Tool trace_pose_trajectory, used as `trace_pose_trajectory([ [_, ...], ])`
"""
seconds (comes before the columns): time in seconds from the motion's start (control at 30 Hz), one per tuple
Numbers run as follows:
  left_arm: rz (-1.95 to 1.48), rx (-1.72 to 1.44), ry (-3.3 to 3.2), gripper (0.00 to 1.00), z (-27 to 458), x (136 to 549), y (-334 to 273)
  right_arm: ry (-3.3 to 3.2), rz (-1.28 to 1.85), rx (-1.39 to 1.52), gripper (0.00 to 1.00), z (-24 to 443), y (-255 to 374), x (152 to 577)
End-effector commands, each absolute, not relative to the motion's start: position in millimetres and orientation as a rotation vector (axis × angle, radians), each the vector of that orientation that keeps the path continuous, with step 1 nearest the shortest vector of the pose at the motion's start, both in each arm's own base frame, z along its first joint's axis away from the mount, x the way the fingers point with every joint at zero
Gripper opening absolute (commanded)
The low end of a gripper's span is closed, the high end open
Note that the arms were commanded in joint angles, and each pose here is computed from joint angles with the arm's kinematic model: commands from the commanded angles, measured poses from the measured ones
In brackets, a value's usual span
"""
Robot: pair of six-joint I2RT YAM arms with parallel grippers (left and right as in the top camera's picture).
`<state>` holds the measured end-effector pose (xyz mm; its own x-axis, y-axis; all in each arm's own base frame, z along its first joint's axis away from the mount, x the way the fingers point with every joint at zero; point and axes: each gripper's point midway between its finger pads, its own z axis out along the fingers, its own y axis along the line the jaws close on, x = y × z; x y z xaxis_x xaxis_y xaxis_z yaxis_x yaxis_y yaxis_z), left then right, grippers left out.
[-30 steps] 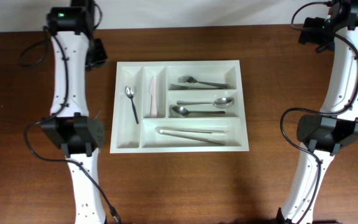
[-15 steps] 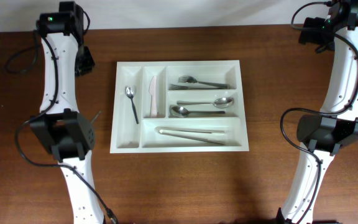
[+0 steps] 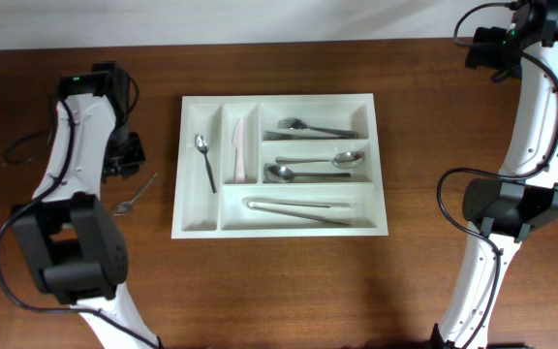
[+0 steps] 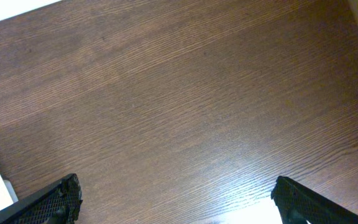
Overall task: Pack container
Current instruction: 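Move the left gripper over the silver spoon left of the tray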
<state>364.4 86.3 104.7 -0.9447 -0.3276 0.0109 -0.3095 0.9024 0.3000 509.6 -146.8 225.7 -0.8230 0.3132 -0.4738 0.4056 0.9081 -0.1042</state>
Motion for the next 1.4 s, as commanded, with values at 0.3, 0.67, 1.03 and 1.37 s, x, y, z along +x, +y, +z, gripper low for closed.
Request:
trace_pose_trajectory([
  [0.3, -0.228, 0.363, -2.881, 0.63, 42.2, 308.4, 79.7, 2.613, -0.277, 0.523, 0.99, 226.0, -145.1, 509.2],
  [0.67, 0.05, 0.553, -2.996, 0.56, 19.8, 335.8, 65.0, 2.614, -0.277, 0.523, 0.99, 226.0, -145.1, 509.2],
  [1.03, -0.043, 0.658, -2.985, 0.54, 19.5, 333.4, 88.4, 2.614, -0.277, 0.523, 0.99, 226.0, -145.1, 509.2],
  [1.37, 0.017, 0.869, -2.985, 0.53, 31.5, 332.4, 113.9, 2.613, -0.277, 0.523, 0.99, 226.0, -145.1, 509.2],
])
